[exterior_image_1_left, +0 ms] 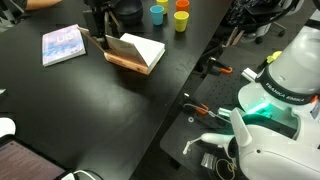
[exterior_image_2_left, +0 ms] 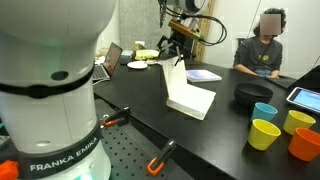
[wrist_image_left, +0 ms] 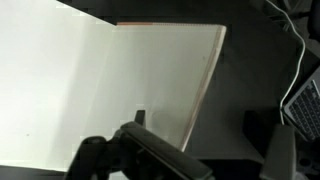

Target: Open the book, then flip to the middle

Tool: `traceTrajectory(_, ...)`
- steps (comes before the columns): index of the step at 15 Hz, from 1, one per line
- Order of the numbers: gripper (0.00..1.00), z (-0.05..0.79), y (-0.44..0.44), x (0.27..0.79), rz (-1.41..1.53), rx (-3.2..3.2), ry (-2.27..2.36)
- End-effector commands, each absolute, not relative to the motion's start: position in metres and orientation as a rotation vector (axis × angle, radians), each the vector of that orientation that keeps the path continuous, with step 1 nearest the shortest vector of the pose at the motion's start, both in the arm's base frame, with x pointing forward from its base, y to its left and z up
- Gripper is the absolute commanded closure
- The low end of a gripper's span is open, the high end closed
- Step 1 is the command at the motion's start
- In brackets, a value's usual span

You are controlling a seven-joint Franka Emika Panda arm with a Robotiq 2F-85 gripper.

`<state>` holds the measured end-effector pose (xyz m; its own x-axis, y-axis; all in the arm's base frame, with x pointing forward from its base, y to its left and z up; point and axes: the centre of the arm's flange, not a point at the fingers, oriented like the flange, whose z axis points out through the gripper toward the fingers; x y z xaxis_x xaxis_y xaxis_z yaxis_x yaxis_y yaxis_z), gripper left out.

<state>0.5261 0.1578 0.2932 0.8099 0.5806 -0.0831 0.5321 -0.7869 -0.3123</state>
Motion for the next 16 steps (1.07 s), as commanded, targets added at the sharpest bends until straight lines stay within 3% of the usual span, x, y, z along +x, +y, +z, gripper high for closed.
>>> traceTrajectory(1, 0.0, 0.293, 0.165, 0.523, 0.222, -2.594, -0.886)
traceTrajectory(6, 0.0, 0.276, 0.152, 0.529, 0.234, -2.566, -0.798)
traceTrajectory(16, 0.0, 0.253, 0.011, 0.503, 0.162, -2.659, -0.308)
